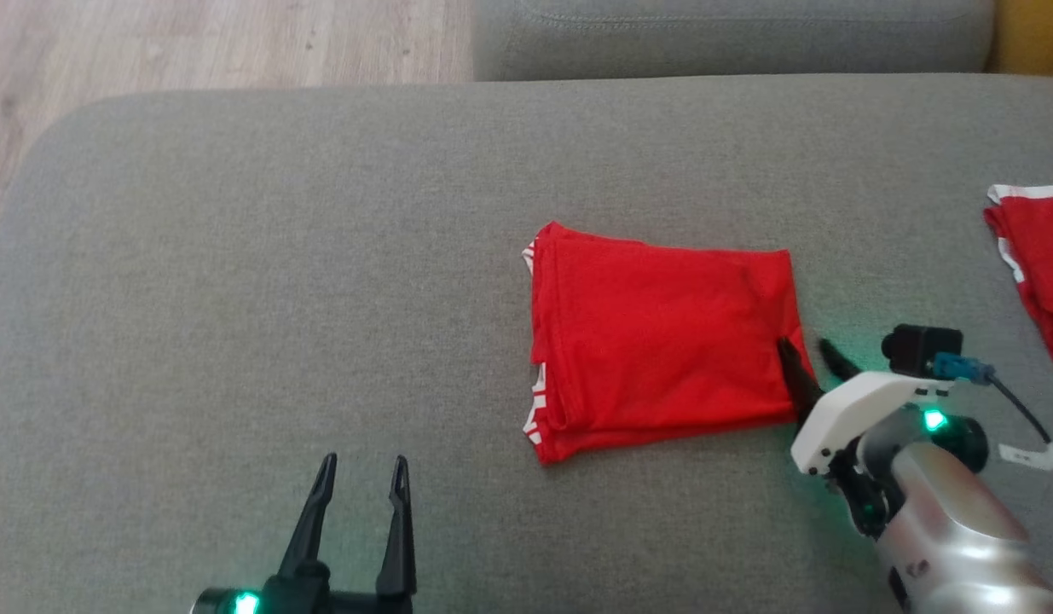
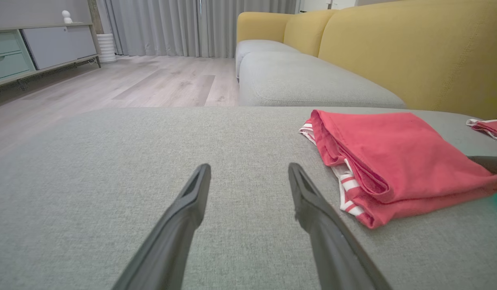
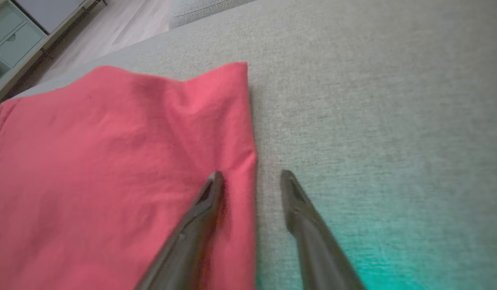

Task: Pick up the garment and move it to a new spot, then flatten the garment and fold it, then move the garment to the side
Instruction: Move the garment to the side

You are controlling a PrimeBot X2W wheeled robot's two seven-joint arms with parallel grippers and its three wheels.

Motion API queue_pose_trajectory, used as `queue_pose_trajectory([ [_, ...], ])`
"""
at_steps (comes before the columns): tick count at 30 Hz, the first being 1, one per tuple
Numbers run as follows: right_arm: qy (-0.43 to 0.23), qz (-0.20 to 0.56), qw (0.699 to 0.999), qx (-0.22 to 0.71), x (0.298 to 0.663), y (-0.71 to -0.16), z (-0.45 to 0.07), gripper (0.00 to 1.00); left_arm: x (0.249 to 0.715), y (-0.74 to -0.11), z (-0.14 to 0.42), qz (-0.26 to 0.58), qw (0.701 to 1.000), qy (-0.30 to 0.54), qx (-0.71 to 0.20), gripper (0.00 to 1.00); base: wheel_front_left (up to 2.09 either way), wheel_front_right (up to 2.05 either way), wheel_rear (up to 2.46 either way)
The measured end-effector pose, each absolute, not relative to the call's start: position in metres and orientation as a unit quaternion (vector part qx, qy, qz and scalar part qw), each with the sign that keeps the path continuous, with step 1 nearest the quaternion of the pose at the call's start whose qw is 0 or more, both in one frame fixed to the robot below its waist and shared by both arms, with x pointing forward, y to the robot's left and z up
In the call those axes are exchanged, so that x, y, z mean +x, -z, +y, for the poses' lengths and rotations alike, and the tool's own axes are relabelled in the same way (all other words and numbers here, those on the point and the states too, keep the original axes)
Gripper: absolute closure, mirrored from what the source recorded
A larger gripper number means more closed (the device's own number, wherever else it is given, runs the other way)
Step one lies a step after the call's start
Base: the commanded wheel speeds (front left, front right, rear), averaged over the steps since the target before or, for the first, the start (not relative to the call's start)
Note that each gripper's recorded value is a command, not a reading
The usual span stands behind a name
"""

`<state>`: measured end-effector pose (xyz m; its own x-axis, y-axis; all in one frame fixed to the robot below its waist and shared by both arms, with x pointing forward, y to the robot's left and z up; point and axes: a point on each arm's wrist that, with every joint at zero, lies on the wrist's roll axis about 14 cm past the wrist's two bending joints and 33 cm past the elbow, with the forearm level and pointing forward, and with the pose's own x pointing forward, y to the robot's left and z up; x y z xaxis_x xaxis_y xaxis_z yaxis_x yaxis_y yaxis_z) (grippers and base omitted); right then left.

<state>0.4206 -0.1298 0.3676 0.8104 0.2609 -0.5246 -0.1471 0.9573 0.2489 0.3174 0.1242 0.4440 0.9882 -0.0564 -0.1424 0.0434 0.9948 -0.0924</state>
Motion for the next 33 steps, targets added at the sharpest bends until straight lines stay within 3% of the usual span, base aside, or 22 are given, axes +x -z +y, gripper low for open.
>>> queue_pose_trajectory([
  [1, -0.111, 0.291, 0.945, 0.104, 0.421, -0.366, -0.126, 1.00, 0.319, -0.445, 0.125, 0.071, 0.996, 0.024, -0.044, 0.00, 0.00, 0.00, 0.00],
  [8, -0.106, 0.262, 0.956, 0.082, 0.430, -0.374, -0.142, 1.00, 0.332, -0.451, 0.109, 0.061, 0.994, 0.058, -0.065, 0.00, 0.00, 0.00, 0.00],
  [13, -0.071, 0.226, 0.971, 0.018, 0.455, -0.399, -0.203, 1.00, 0.347, -0.470, 0.097, 0.037, 0.989, 0.077, -0.123, 0.00, 0.00, 0.00, 0.00],
  [18, -0.026, 0.188, 0.980, -0.057, 0.480, -0.439, -0.274, 1.00, 0.367, -0.471, 0.089, 0.029, 0.989, 0.093, -0.114, 0.00, 0.00, 0.00, 0.00],
  [30, 0.091, 0.148, 0.973, -0.153, 0.488, -0.506, -0.405, 1.00, 0.400, -0.452, 0.064, 0.045, 0.984, 0.134, -0.113, 0.00, 0.00, 0.00, 0.00],
  [31, 0.098, 0.151, 0.971, -0.158, 0.486, -0.507, -0.411, 0.62, 0.403, -0.451, 0.064, 0.044, 0.984, 0.135, -0.108, 0.00, 0.00, 0.00, 0.00],
  [32, 0.103, 0.152, 0.969, -0.163, 0.484, -0.507, -0.416, 0.00, 0.405, -0.450, 0.063, 0.043, 0.984, 0.135, -0.105, 0.00, 0.00, 0.00, 0.00],
  [33, 0.103, 0.152, 0.969, -0.163, 0.484, -0.507, -0.416, 0.00, 0.405, -0.450, 0.063, 0.043, 0.984, 0.135, -0.105, 0.00, 0.00, 0.00, 0.00],
])
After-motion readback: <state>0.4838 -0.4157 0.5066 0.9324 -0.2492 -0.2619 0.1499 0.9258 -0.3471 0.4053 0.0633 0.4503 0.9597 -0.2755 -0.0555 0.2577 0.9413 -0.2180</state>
